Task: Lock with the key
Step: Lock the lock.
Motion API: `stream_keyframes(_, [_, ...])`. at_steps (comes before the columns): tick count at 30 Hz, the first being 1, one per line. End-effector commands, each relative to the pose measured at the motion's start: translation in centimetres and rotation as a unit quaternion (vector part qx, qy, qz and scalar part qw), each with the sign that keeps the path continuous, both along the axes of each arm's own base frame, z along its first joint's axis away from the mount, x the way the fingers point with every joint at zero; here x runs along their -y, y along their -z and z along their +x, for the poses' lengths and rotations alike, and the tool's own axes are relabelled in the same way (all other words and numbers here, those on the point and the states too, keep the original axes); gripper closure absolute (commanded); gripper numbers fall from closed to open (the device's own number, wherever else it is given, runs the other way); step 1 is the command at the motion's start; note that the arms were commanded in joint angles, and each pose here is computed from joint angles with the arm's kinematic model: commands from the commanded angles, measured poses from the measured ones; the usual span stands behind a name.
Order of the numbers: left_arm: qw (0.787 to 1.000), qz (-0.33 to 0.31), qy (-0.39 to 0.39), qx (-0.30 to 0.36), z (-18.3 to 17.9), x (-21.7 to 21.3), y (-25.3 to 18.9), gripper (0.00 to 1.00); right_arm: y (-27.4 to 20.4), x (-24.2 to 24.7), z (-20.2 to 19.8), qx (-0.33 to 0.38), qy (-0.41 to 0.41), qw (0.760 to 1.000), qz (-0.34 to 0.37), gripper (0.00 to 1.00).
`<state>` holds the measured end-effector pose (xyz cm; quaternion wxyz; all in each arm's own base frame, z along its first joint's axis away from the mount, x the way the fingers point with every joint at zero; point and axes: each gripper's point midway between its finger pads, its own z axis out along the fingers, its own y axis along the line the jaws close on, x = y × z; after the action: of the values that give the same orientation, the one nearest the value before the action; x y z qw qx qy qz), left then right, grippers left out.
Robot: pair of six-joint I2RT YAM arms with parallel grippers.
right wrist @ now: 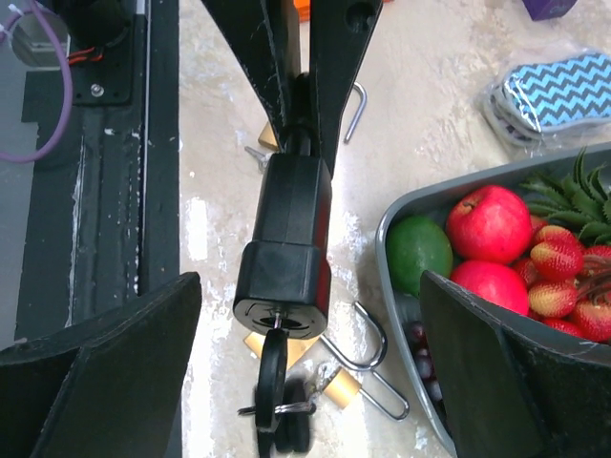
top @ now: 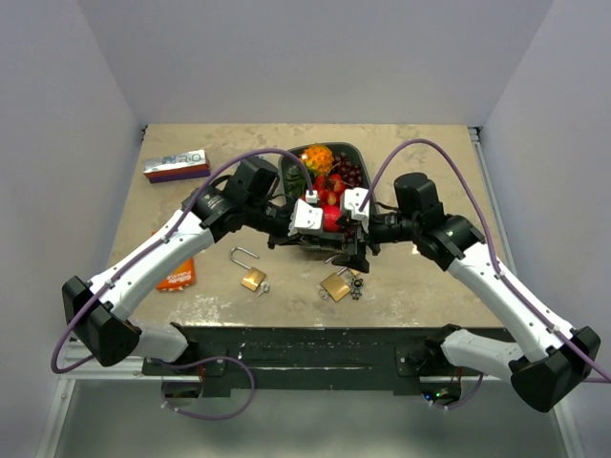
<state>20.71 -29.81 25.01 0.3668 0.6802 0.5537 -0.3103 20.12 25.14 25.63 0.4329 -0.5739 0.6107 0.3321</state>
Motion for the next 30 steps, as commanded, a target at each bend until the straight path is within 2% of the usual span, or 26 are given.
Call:
stream_keyframes(1, [0.996, -0.076, 0.026, 0.037, 0.0, 1.5, -4.7, 1.00, -1.0, -1.1, 0.1, 0.007, -0.017, 0.999, 0.032, 0.02])
stream_keyframes(8, [0.996, -0.084, 0.016, 0.023, 0.0, 1.7, -5.1, 1.00, -0.9, -1.3, 0.4, 0.028, -0.025, 0.999, 0.032, 0.04])
stream_keyframes(11, [0.996, -0.085, 0.013, 0.021, 0.0, 1.7, -5.1, 1.00, -0.5, -1.3, 0.4, 0.030, -0.038, 0.999, 0.023, 0.15])
stream_keyframes(12, [0.996, -0.085, 0.012, 0.020, 0.0, 1.8, -5.1, 1.00, -0.4, -1.3, 0.4, 0.030, -0.037, 0.999, 0.021, 0.22])
stream_keyframes(15, [0.996, -0.083, 0.008, 0.016, 0.1, 1.8, -4.8, 1.00, -0.4, -1.3, 0.9, 0.035, -0.030, 0.999, 0.015, 0.34])
stream_keyframes(17, [0.997, -0.081, -0.002, 0.013, 0.4, 1.8, -4.8, 1.00, -0.1, -1.4, 1.0, 0.039, -0.030, 0.999, 0.011, 0.37])
stream_keyframes(19, [0.997, -0.080, -0.007, 0.011, 0.6, 1.8, -4.8, 1.00, 0.1, -1.4, 1.0, 0.039, -0.028, 0.999, 0.007, 0.45])
stream_keyframes(22, [0.997, -0.079, -0.012, 0.002, 0.7, 2.0, -4.7, 1.00, 0.1, -1.5, 1.2, 0.041, -0.029, 0.999, 0.006, 0.47])
stream_keyframes(26, [0.997, -0.076, -0.014, -0.006, 0.7, 2.1, -4.4, 1.00, -0.4, -1.8, 1.2, 0.040, -0.032, 0.999, 0.014, 0.41])
stream_keyframes(30, [0.997, -0.076, -0.016, -0.006, 0.8, 2.1, -4.5, 1.00, -0.3, -1.9, 1.1, 0.038, -0.037, 0.998, 0.015, 0.51])
